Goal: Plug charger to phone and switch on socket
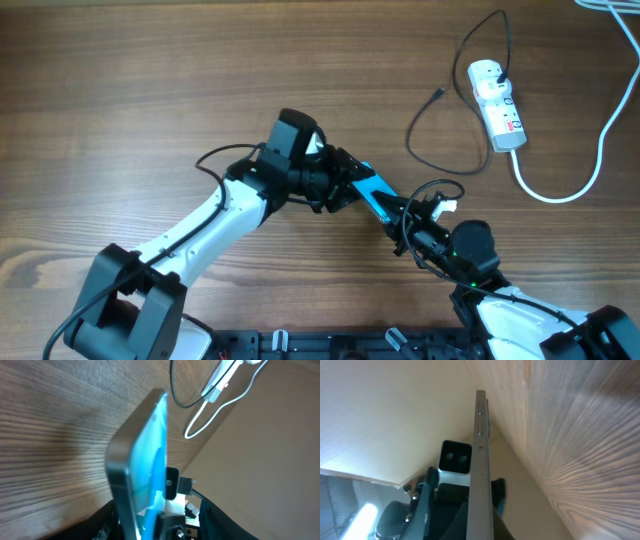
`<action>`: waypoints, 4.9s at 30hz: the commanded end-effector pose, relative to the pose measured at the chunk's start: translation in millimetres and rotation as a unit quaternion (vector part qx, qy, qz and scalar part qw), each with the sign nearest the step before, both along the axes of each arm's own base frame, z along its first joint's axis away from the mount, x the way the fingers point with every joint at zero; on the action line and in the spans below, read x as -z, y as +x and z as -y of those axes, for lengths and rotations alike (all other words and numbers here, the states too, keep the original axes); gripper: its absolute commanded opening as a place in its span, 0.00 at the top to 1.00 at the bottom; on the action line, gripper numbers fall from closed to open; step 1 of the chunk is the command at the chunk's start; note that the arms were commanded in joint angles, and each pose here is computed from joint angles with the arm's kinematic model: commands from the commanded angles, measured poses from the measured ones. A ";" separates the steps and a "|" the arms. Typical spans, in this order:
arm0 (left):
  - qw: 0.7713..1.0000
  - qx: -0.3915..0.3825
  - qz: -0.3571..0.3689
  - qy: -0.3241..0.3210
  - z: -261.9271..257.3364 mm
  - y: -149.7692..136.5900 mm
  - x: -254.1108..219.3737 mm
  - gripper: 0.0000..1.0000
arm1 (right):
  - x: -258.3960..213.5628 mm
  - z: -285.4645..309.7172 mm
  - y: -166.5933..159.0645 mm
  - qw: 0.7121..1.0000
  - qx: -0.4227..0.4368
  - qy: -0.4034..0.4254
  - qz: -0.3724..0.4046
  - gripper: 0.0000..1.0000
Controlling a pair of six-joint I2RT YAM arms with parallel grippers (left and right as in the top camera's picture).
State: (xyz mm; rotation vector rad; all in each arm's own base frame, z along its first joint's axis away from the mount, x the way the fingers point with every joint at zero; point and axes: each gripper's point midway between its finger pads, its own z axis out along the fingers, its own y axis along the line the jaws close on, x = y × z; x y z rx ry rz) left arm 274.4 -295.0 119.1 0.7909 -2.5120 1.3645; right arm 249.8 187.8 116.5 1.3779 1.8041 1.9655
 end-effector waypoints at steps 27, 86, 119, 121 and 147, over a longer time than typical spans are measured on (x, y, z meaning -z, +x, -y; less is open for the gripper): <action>0.998 -0.046 0.040 0.030 -6.5 21.0 4.3 0.96 | -21.0 -8.0 1.0 0.999 -0.018 0.020 0.031 0.39; 0.970 0.165 0.149 -0.095 -64.4 -0.3 1.4 0.96 | 145.1 133.5 251.8 0.713 -0.158 -0.677 -0.095 0.54; 0.875 0.115 0.426 -0.201 -123.9 85.6 -112.5 0.96 | -90.4 -31.1 -2.8 0.759 -0.450 -0.112 0.457 0.95; 0.874 0.106 0.430 -0.199 -117.9 89.4 -119.1 0.96 | -82.3 -40.2 -8.0 0.761 -0.446 -0.080 0.465 0.95; 0.861 0.123 0.448 -0.205 -102.3 84.5 -126.0 0.96 | -87.5 -83.6 11.0 0.737 -0.479 -0.075 0.472 0.95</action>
